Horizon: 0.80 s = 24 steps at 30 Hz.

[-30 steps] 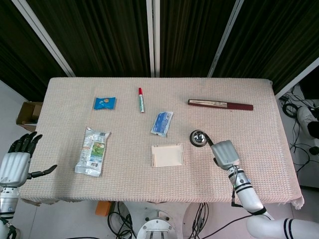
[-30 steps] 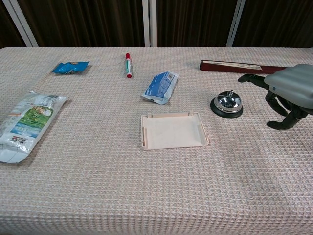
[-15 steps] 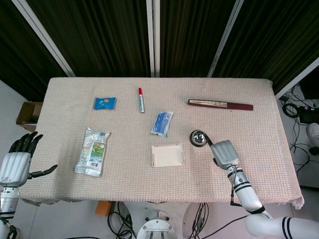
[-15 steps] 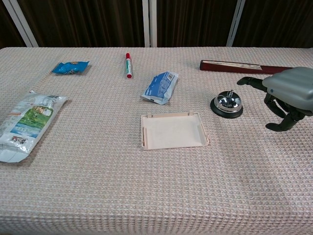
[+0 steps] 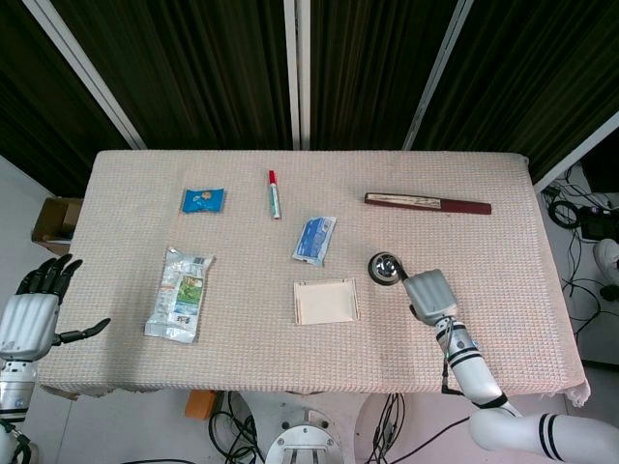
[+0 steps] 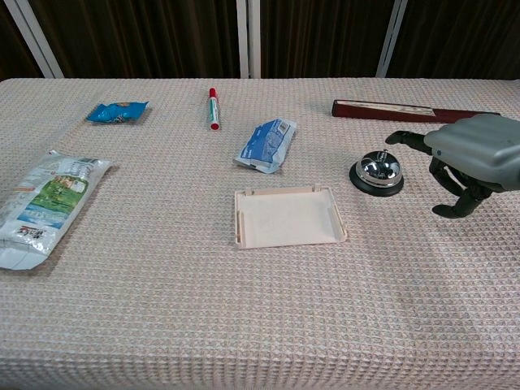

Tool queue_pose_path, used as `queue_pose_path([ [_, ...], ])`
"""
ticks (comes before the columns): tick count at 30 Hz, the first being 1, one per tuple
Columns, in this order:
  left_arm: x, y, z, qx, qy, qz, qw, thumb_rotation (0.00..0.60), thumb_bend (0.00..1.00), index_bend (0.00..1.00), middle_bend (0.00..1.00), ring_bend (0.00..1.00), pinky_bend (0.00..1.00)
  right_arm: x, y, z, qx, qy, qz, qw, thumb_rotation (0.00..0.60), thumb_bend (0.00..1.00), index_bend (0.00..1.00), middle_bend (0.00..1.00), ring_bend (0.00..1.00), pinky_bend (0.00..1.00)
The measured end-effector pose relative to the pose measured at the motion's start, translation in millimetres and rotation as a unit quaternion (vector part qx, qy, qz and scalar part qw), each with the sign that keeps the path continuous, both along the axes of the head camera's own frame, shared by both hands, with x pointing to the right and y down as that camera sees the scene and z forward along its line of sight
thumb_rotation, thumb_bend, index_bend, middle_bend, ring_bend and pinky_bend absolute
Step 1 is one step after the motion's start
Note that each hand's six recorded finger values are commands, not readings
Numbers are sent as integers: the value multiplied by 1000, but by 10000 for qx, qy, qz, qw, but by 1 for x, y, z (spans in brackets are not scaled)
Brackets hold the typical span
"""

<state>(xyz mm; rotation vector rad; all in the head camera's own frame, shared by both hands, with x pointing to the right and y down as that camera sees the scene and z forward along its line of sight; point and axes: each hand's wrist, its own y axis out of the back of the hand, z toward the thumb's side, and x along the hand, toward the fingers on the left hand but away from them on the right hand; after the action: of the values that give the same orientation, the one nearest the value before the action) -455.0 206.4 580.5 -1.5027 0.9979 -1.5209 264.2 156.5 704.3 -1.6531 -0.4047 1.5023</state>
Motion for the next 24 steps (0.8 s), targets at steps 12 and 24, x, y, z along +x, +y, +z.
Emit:
queue_pose_path([
  [12,-2,0,-1,6,-2,-17,10000,269,16,115,84,71,172,0,4,12,-172,154,-44,9997,600,176,0,717,647,742],
  [24,-2,0,1,-2,5,-10,10000,266,17,115,84,71,172,-5,-3,0,120,-199,27,9997,600,177,0,730,656,742],
])
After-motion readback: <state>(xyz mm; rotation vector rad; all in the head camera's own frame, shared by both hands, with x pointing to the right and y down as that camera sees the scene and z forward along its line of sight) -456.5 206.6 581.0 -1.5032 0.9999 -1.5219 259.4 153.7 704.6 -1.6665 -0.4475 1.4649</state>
